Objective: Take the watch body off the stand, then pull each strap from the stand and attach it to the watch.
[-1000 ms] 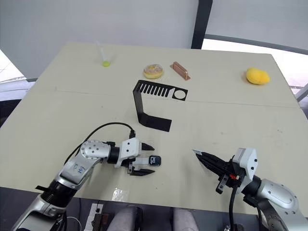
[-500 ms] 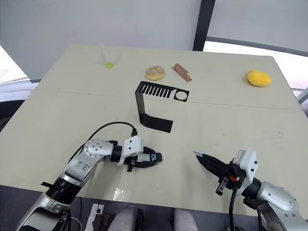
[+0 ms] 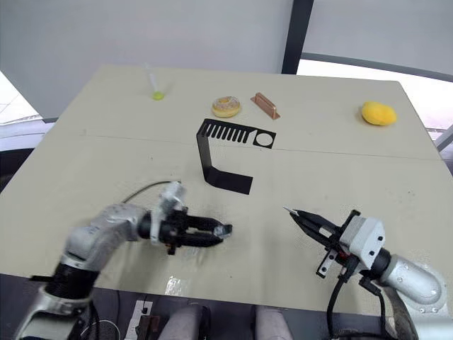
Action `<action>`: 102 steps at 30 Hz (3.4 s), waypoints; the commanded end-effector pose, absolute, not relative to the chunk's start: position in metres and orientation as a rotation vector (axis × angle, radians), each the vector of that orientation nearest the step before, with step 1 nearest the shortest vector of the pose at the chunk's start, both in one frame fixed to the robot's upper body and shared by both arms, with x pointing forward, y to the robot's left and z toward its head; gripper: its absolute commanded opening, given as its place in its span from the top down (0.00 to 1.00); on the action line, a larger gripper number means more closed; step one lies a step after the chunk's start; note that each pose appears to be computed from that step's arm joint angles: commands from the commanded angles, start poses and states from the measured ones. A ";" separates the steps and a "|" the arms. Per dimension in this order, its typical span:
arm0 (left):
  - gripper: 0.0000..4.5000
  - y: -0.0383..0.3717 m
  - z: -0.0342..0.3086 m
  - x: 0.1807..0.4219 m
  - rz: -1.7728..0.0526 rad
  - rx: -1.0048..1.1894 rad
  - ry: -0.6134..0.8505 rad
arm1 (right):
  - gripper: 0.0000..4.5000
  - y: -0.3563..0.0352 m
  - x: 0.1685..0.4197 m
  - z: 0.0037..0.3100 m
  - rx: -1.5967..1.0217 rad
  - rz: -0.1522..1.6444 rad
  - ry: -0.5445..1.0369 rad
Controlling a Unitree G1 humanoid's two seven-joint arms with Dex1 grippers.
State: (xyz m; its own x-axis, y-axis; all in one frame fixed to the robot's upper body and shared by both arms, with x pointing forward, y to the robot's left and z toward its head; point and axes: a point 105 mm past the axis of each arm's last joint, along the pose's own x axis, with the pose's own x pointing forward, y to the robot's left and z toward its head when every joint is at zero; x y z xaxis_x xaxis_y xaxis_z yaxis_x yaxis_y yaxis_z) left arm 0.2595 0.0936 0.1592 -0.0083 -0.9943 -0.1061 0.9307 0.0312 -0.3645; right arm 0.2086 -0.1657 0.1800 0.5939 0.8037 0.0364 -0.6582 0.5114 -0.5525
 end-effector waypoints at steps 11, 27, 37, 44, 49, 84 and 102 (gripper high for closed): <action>0.65 0.058 0.200 0.268 -1.543 -0.326 0.531 | 1.00 -0.118 0.205 0.204 -0.697 0.939 -0.490; 0.65 0.043 0.190 0.275 -1.515 -0.317 0.548 | 1.00 -0.120 0.220 0.196 -0.722 0.943 -0.483; 0.65 0.044 0.191 0.276 -1.510 -0.330 0.550 | 1.00 -0.122 0.219 0.190 -0.742 0.951 -0.465; 0.65 0.041 0.189 0.273 -1.524 -0.328 0.553 | 1.00 -0.123 0.220 0.186 -0.751 0.952 -0.451; 0.65 0.040 0.188 0.271 -1.533 -0.330 0.557 | 1.00 -0.124 0.220 0.184 -0.759 0.950 -0.447; 0.65 0.039 0.185 0.269 -1.529 -0.328 0.577 | 1.00 -0.126 0.223 0.182 -0.758 0.934 -0.456; 0.65 0.038 0.179 0.268 -1.509 -0.321 0.583 | 1.00 -0.125 0.223 0.181 -0.762 0.958 -0.456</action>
